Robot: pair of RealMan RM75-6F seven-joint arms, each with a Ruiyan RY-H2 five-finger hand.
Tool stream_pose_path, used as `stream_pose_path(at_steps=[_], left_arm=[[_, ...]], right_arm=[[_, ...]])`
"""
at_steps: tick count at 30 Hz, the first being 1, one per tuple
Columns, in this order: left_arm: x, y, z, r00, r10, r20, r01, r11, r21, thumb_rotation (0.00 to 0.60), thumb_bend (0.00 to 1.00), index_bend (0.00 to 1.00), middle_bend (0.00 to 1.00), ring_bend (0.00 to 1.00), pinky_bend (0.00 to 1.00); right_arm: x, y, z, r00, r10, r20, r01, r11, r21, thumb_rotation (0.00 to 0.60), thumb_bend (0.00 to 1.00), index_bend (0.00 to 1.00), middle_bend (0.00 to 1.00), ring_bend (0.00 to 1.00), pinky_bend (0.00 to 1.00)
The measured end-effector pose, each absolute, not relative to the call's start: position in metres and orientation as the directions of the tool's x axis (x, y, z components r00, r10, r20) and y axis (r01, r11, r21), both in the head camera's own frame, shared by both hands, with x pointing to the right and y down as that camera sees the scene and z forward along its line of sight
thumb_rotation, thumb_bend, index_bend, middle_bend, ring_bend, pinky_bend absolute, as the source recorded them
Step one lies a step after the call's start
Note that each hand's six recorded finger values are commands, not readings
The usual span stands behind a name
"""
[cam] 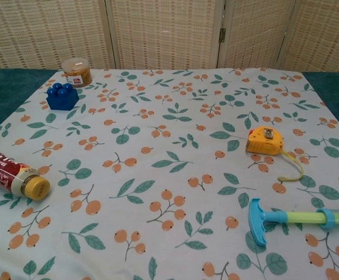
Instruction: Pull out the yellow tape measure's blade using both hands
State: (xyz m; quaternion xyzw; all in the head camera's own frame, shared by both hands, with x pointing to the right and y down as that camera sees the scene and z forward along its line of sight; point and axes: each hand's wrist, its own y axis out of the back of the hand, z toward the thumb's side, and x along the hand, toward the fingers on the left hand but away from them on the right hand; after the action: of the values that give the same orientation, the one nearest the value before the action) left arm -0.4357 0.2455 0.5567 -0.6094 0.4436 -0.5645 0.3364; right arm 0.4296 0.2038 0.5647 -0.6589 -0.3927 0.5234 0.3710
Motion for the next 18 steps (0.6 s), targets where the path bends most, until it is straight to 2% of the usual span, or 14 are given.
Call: stream_pose_path(at_steps=[11,18], left_arm=[[-0.435,0.244,0.558,-0.025,-0.921,0.39,-0.166,-0.381,-0.91,0.6,0.39,0.15,0.07,0.06,0.0],[-0.433,0.244,0.559,-0.016,-0.92,0.391,-0.173,-0.383,-0.908,0.6,0.39,0.15,0.07,0.06,0.0]], right_arm=[[0.423,0.2,0.57,0.138,0.903,-0.407,0.119,-0.423,-0.898,0.6,0.35,0.07,0.2,0.21,0.0],[0.398,0.188,0.593,0.179,0.862,-0.475,0.087,-0.495,-0.865,0.6,0.35,0.07,0.19,0.2,0.0]])
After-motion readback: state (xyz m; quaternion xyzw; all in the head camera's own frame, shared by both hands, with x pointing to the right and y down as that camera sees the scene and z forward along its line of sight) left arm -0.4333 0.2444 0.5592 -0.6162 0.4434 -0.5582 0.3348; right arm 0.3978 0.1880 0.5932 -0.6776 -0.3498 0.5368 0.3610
